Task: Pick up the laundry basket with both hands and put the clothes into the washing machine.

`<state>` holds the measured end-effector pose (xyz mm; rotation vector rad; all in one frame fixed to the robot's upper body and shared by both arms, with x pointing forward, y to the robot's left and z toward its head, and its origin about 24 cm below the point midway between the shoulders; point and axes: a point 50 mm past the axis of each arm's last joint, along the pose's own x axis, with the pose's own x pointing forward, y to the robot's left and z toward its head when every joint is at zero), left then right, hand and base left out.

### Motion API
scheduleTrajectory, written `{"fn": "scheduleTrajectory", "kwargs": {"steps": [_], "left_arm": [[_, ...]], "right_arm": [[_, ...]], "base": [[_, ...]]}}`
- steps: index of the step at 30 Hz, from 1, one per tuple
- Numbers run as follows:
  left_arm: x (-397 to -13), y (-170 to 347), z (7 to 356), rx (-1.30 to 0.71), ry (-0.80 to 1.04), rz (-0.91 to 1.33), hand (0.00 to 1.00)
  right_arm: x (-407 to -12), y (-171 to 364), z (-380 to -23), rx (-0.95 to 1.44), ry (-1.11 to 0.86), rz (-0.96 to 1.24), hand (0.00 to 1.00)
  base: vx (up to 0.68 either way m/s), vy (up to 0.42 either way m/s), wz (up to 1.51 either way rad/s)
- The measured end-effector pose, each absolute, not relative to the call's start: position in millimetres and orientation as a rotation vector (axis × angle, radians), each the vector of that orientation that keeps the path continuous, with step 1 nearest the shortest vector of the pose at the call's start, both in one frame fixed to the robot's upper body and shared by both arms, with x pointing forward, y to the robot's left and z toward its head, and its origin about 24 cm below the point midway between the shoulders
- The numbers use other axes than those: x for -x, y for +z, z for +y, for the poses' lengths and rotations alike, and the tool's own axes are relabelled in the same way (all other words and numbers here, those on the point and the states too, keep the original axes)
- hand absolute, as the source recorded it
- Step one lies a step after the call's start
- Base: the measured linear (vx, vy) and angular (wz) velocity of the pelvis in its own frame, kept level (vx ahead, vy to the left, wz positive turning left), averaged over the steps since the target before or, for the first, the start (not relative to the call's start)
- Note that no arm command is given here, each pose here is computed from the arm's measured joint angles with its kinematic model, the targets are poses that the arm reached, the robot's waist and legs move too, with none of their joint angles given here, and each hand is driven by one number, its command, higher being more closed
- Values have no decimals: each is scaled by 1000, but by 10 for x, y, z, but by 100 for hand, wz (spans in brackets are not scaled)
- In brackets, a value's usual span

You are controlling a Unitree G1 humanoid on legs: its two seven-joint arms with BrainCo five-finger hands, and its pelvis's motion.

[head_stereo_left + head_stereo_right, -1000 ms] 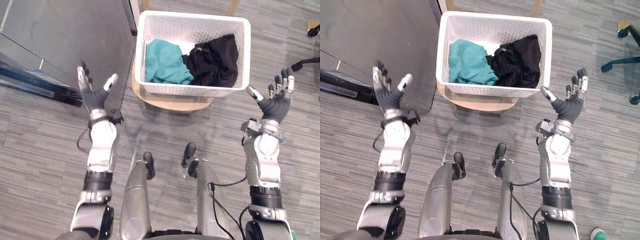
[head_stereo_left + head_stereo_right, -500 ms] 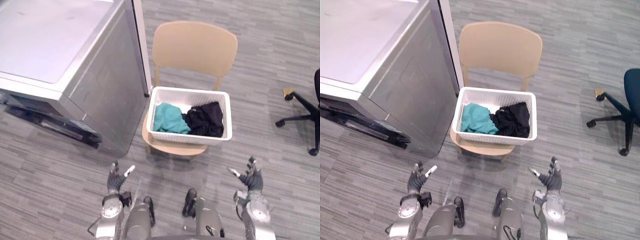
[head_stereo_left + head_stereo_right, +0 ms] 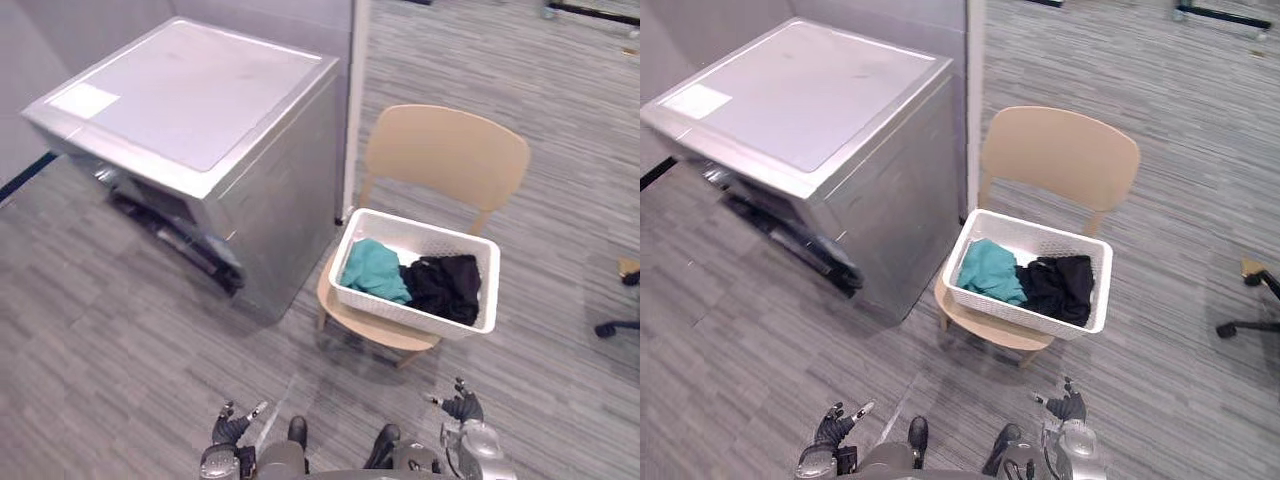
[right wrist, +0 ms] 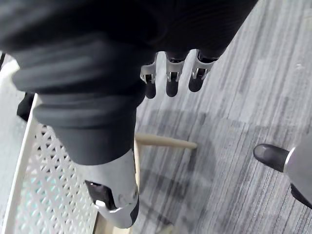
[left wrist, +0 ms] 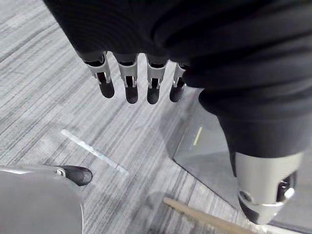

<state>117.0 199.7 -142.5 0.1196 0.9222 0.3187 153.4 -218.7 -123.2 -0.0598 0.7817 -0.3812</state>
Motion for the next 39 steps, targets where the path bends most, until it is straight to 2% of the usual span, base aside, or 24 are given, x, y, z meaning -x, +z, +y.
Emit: {"fn": "scheduleTrajectory", "kwargs": {"steps": [7, 13, 18, 26, 33, 39], "left_arm": [[-1216, -1448, 1949, -124, 322, 938, 0], [-1194, -1454, 1970, -140, 317, 942, 0], [-1148, -1452, 2072, -174, 328, 951, 0], [-1199, -1439, 2047, -195, 308, 935, 0], [-1349, -1367, 1906, -108, 339, 860, 0], [-1269, -1425, 1822, -89, 330, 898, 0]], "right_arm": [[-1525, -1245, -2317, 77, -414, 806, 0], [-1489, -1305, -2190, 46, -394, 842, 0], [-1612, -1256, -2099, 55, -342, 804, 0], [-1572, -1219, -2054, 63, -291, 774, 0], [-1862, -928, -1922, 44, -240, 586, 0], [-1841, -965, -1923, 37, -247, 610, 0]], "base": [[-57, 163, 113], [33, 239, 57], [96, 124, 50], [241, -84, 75], [244, -141, 0], [180, 105, -13]]}}
